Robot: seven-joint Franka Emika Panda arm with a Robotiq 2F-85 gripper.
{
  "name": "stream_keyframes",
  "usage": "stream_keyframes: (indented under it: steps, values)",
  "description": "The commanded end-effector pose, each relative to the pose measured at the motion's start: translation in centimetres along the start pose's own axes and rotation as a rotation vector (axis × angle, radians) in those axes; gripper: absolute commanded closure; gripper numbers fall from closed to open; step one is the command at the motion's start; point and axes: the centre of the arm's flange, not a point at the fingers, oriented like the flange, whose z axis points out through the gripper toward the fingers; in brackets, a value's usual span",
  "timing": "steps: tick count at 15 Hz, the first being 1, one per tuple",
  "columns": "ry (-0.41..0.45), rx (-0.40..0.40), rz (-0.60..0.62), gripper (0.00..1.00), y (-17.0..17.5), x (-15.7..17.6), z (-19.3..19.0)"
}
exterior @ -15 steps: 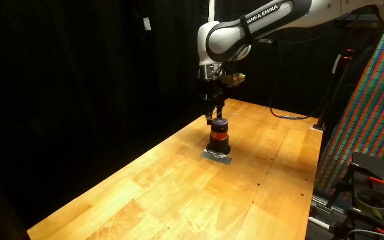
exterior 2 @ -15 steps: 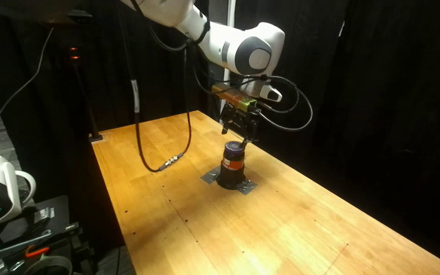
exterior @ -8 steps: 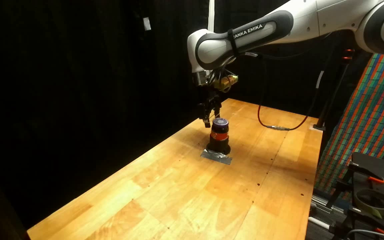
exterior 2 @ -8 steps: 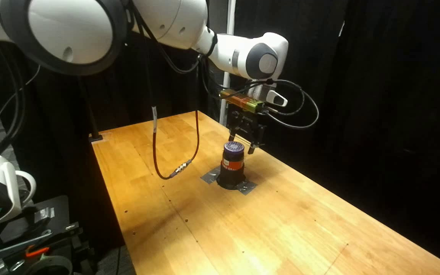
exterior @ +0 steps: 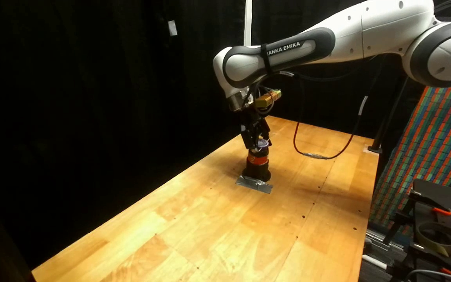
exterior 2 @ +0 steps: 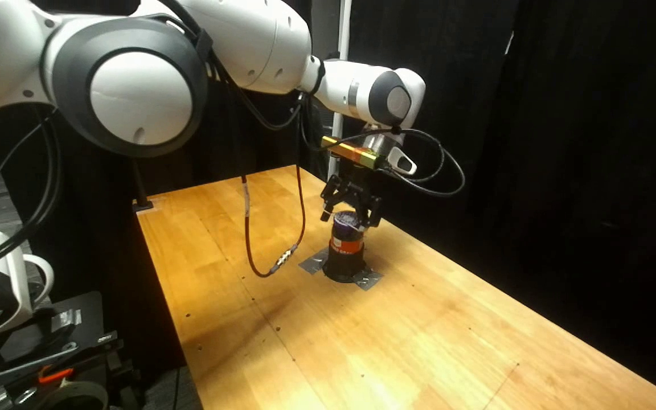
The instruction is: Put the elastic around the bottle
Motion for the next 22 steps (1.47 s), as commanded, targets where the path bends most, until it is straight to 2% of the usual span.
stream_keyframes:
  steps: [1,8,13,17,19,22]
  values:
    - [-0.057,-0.017,-0.065,0.00,0.2,-0.5,-0.2]
    - [0.035,-0.013,-0.098,0.00,0.8,-7.4,3.0]
    - [0.110,-0.011,-0.101,0.00,0.0,-8.8,3.3]
    - [0.134,-0.004,-0.114,0.00,-0.4,-10.3,4.2]
    - [0.175,-0.010,-0.105,0.00,-0.6,-11.3,4.7]
    - [0.304,-0.038,-0.085,0.00,-1.0,-12.4,5.3]
